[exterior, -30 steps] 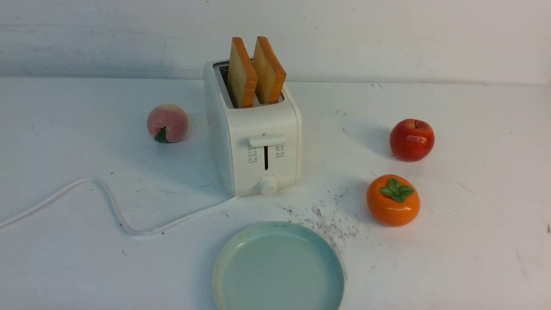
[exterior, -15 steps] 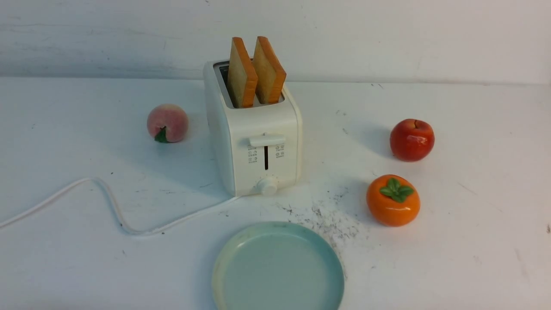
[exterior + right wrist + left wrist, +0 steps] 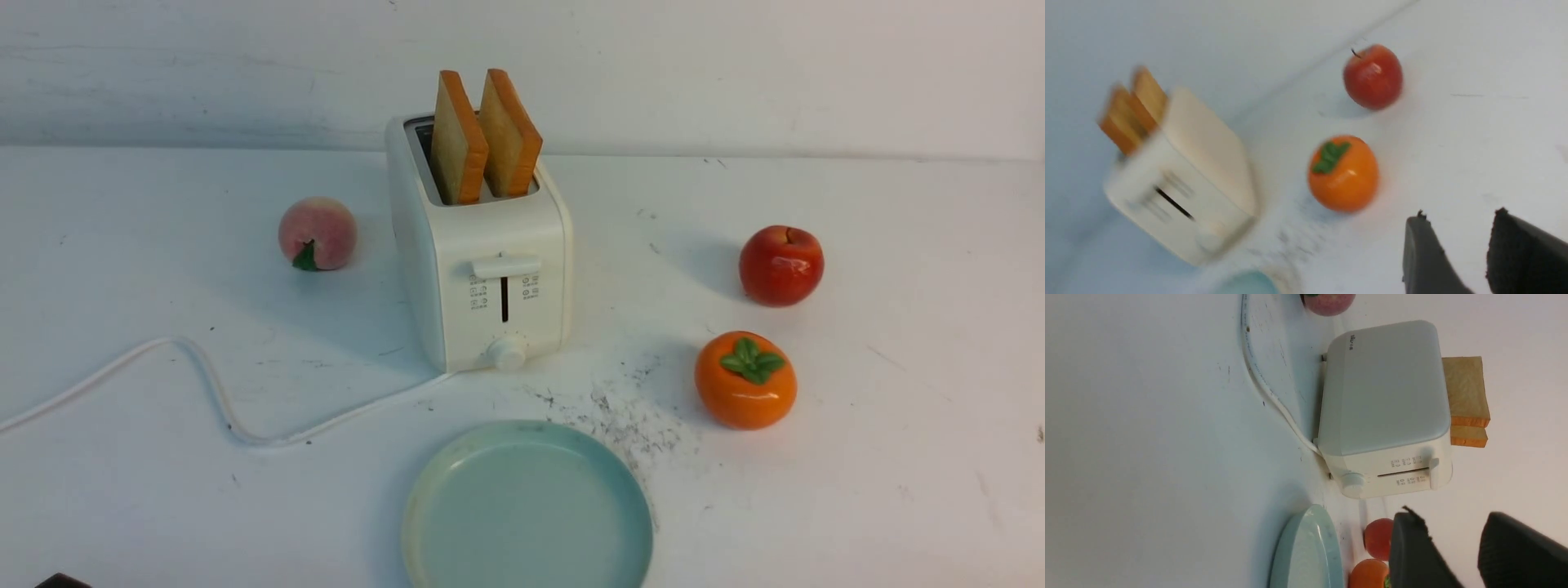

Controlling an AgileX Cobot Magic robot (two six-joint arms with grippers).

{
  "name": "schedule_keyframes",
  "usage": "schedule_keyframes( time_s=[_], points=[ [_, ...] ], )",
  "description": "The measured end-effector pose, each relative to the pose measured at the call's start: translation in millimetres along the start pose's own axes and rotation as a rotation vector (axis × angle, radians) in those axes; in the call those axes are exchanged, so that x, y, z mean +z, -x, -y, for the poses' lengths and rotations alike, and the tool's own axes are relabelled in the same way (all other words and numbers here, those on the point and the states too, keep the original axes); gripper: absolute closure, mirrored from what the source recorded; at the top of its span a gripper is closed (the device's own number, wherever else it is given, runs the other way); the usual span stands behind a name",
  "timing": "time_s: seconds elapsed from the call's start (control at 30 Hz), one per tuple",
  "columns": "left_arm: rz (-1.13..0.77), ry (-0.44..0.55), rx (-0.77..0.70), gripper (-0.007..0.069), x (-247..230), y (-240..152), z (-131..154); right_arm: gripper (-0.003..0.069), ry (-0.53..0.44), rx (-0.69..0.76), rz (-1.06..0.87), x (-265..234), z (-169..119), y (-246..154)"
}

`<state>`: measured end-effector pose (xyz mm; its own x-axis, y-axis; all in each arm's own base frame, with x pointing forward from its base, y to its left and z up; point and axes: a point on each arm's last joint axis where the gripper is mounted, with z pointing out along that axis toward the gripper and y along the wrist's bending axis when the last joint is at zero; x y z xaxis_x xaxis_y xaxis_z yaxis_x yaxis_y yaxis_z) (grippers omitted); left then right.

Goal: Take toasted bread from bread machine on white table place on plate.
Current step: 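Grasp the toast slice in the toaster and pull it up out of the slot with the right gripper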

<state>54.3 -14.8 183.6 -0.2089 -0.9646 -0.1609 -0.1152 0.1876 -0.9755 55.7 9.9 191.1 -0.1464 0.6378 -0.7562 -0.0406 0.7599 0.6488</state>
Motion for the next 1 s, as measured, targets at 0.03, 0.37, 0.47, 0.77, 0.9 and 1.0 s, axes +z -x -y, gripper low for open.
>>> schedule_keyframes(
  time_s=[0.03,0.37,0.47,0.77,0.9,1.0],
  points=[
    [0.006,-0.009,-0.005,0.0387,0,1,1,0.0419,0.021,0.085,0.022,0,-1,2],
    [0.086,-0.277,-0.195,0.0613,-15,14,53,0.0424,0.128,0.276,0.148,-9,-26,33],
    [0.102,-0.394,-0.101,0.0639,-34,18,92,0.0464,0.167,0.069,0.226,-18,-53,65],
    [-0.113,-0.197,0.210,0.0639,-17,11,150,0.0667,0.069,-0.444,-0.187,52,-117,124],
    [-0.343,0.065,0.289,0.0639,21,1,134,0.0664,0.021,-0.484,-0.534,114,-116,120],
    [-0.484,0.201,0.353,0.0639,44,-3,123,0.0664,0.066,-0.471,-0.767,158,-125,112]
  ],
)
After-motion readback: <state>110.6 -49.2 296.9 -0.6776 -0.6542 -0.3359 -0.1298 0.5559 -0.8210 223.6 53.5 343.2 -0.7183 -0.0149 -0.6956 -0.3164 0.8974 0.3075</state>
